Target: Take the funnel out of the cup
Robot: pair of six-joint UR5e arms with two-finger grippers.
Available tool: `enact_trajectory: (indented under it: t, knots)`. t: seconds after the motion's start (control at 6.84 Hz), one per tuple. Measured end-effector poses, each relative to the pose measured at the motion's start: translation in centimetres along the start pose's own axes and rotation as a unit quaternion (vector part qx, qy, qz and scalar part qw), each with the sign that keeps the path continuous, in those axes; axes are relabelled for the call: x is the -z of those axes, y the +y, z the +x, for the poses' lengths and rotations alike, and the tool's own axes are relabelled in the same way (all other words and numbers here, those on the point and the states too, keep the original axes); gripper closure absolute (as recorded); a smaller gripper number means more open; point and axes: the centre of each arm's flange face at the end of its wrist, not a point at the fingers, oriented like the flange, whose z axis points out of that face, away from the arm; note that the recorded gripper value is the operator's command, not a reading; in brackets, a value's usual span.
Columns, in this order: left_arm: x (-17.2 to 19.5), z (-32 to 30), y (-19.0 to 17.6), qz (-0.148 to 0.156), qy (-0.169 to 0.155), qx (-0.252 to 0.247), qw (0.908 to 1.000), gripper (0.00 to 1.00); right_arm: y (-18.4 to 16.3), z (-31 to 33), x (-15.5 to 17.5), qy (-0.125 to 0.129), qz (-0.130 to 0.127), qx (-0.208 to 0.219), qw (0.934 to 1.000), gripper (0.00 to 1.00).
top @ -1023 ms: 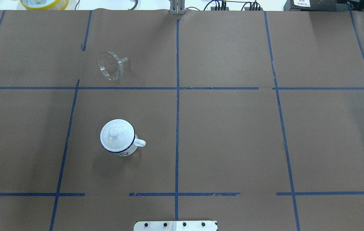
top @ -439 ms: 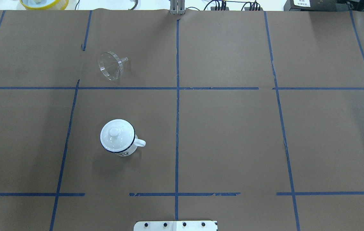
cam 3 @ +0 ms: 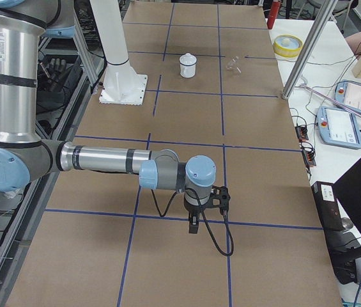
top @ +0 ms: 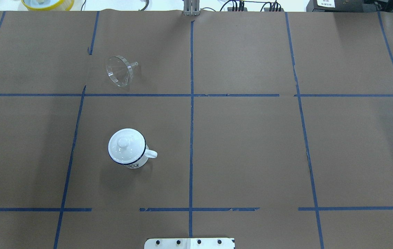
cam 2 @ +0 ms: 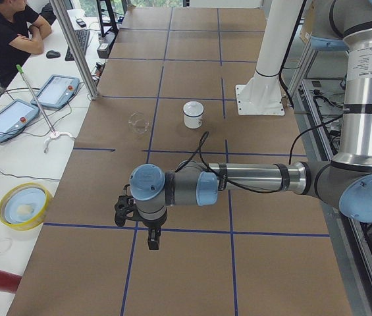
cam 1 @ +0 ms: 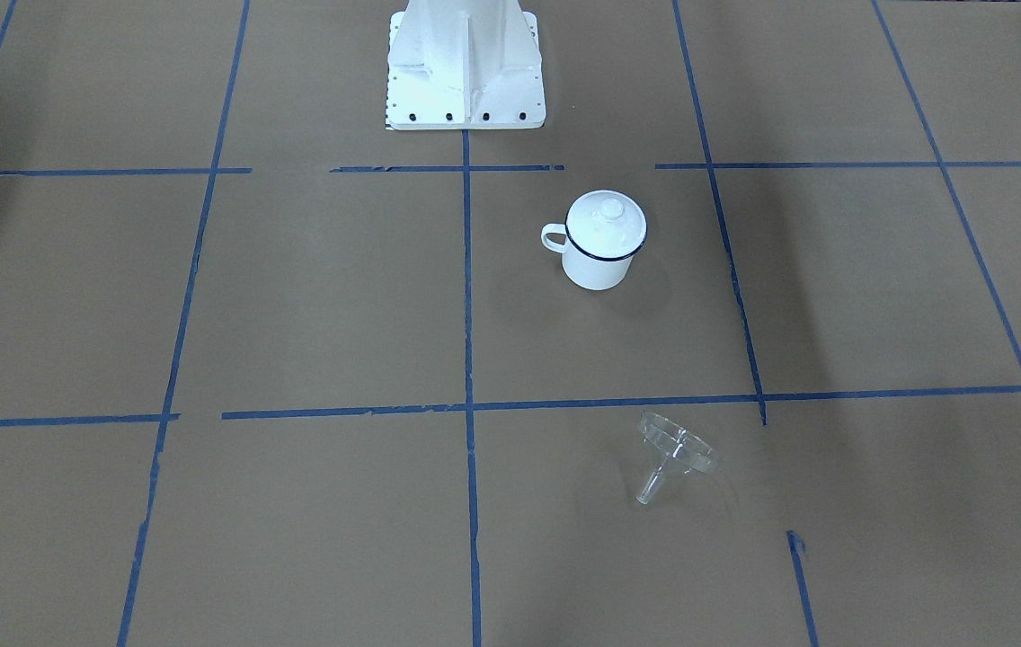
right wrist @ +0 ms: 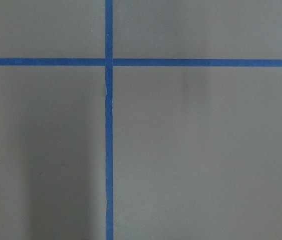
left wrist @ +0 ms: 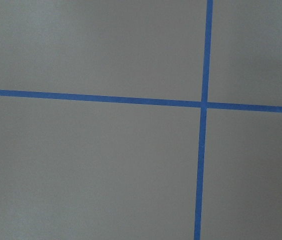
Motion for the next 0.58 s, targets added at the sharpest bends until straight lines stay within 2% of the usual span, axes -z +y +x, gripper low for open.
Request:
enact_trajectory:
  t: [0.29,0.58]
  knots:
    - [-0.1,0.0,0.1,-0.017,0.003,0.002,0.9999,0.0,0.0,0.0,0.0,0.0,0.0,0.0,1.0,0.0]
    - [0.5,1.1,-0.5,-0.02,0.014,0.004,0.9997,0.0,0.0,0.0,0.0,0.0,0.0,0.0,1.0,0.0]
